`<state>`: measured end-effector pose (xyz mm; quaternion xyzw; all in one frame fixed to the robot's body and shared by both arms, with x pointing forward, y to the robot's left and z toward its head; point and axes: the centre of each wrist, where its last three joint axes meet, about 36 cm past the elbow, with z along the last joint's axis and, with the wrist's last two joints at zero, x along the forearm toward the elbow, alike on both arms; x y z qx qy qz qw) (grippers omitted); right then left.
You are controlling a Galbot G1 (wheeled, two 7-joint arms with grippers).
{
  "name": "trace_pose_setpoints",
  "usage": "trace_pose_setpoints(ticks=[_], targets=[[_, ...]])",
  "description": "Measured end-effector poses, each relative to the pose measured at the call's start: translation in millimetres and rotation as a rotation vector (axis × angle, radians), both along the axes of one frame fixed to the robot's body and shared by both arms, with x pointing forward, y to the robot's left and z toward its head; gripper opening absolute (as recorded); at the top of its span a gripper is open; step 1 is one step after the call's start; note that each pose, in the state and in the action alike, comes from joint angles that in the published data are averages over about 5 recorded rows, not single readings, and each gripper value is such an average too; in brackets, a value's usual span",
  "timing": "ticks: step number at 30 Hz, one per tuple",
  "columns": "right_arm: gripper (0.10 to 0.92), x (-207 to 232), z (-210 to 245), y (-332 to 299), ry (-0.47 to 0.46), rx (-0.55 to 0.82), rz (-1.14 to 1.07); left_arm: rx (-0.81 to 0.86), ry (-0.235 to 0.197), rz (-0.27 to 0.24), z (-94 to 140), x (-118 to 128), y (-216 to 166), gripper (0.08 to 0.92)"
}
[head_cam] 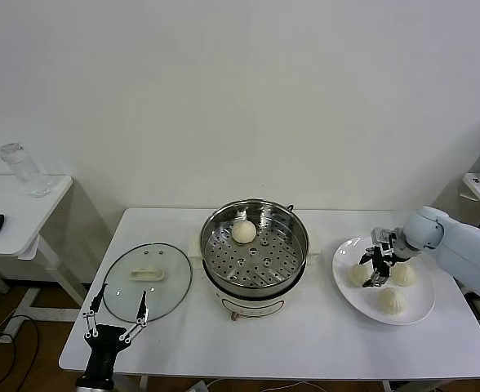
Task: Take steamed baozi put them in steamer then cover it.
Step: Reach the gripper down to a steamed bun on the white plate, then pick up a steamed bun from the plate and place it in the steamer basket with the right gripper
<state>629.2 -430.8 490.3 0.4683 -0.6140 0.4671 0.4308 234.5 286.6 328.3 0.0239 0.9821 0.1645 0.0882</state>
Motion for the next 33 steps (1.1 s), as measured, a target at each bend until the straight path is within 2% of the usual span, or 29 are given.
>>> trace_pose_setpoints(ticks=[8,14,18,24,33], targets=[[0.704,32,102,39,-0.048,0.015,0.106,-0.002,-0.014,-0.007,3,5,-2,0.823],[0.7,44,192,106,-0.083,0.034,0.227,-0.001,-0.021,-0.01,6,8,-2,0.823],[0.693,40,230,158,-0.085,0.047,0.307,-0.001,-0.026,-0.01,7,11,-2,0.823],[0.687,27,245,232,-0.052,0.037,0.406,-0.006,-0.03,-0.008,8,14,-4,0.823],[0.687,8,216,314,-0.016,0.003,0.474,-0.012,-0.042,-0.001,11,21,-5,0.823]])
